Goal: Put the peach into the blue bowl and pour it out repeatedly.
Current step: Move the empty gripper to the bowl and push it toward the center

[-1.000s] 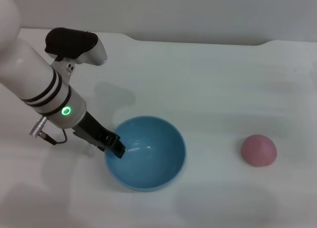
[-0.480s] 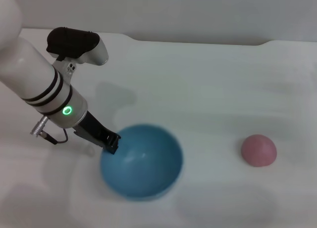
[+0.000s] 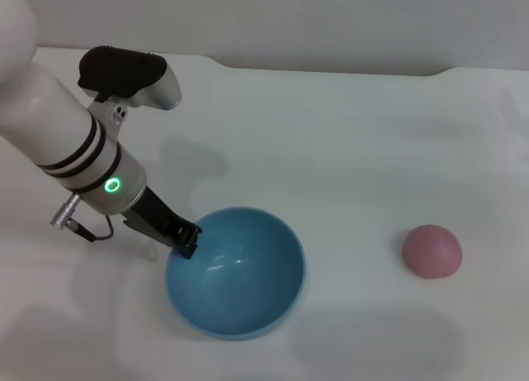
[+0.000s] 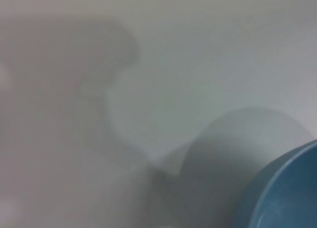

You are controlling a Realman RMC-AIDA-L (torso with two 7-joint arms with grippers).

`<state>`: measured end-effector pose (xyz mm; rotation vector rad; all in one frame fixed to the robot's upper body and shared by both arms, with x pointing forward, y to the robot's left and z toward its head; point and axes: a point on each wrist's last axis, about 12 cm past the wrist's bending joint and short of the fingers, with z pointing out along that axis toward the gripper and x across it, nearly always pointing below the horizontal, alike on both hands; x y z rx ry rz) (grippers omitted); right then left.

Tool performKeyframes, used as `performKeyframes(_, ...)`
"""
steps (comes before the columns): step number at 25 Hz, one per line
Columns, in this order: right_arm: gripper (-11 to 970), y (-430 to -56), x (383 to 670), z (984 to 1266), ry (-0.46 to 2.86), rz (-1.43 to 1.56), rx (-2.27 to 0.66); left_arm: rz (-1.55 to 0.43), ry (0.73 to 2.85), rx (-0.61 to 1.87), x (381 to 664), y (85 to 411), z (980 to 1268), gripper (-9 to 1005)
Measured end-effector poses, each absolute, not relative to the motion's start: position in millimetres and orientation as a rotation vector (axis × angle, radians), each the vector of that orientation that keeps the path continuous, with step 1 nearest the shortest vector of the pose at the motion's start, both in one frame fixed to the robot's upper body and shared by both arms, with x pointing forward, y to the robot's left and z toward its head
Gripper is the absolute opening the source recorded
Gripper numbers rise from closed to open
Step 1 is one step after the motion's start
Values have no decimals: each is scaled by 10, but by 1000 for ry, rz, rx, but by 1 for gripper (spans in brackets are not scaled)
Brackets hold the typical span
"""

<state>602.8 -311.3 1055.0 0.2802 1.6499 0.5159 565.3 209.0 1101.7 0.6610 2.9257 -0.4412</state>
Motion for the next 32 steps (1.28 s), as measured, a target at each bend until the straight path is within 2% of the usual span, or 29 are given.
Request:
performKeyframes(7, 696, -3082, 6300, 10816, 2014, 800, 180, -438, 2915, 664, 5673, 2076, 11030, -2)
performKeyframes(13, 696, -2903, 6374, 10994, 2380, 777, -130, -431, 2900, 684, 5698, 2031, 11054, -2)
performKeyframes(17, 695, -2712, 6352, 11028, 2624, 672, -382, -427, 2890, 702, 5713, 1992, 11070, -2)
performKeyframes(22, 695, -2498, 6265, 11049, 2738, 623, -578, -428, 2866, 686, 5749, 1963, 11091, -2)
performKeyframes(32, 694, -2392, 6134, 10995, 2854, 567, -698, -533, 2769, 580, 5825, 1928, 11105, -1)
